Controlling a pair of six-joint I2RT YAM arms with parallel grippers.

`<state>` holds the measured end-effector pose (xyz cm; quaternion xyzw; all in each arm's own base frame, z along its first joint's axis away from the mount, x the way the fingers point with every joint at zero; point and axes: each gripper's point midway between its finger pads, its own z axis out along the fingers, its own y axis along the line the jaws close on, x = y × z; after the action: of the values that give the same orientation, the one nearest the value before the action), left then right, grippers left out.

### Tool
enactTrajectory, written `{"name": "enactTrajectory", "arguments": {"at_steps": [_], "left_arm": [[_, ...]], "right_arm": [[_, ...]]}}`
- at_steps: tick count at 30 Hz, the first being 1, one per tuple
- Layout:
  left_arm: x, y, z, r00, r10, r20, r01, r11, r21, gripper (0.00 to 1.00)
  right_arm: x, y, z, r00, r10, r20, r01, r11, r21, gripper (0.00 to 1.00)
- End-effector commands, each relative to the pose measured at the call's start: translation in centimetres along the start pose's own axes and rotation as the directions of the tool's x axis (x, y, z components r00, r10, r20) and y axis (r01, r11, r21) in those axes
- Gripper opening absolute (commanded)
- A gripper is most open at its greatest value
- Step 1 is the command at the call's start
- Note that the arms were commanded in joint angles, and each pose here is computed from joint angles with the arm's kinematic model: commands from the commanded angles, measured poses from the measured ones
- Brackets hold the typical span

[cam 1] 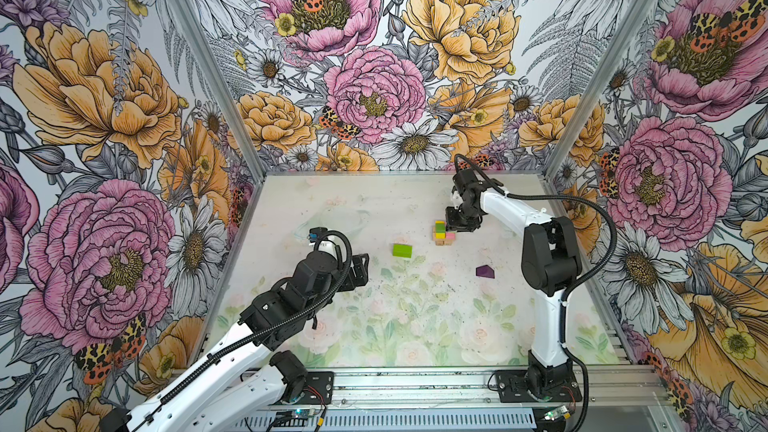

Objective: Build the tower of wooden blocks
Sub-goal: 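Lower the light green cube onto the pink bar beside the dark green cube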

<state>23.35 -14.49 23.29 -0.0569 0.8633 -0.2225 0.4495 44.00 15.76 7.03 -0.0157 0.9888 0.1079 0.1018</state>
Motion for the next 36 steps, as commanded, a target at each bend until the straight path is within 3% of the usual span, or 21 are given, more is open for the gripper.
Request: {"name": "enactTrajectory", "arguments": {"at_steps": [1, 36], "left_arm": [[-1.4, -1.0, -0.5, 0.999, 0.003, 0.032, -0.004, 0.999, 0.038, 0.99], [-1.5, -1.3, -0.5, 1.0, 0.0, 0.028, -0.002, 0.999, 0.047, 0.98]], "right_arm": [[-1.0, 0.2, 0.0, 1.0, 0.002, 0.022, -0.001, 1.0, -0.011, 0.36], [-1.5, 0.6, -1.6, 0.999, 0.001, 0.053, 0.001, 0.999, -0.036, 0.42]]}}
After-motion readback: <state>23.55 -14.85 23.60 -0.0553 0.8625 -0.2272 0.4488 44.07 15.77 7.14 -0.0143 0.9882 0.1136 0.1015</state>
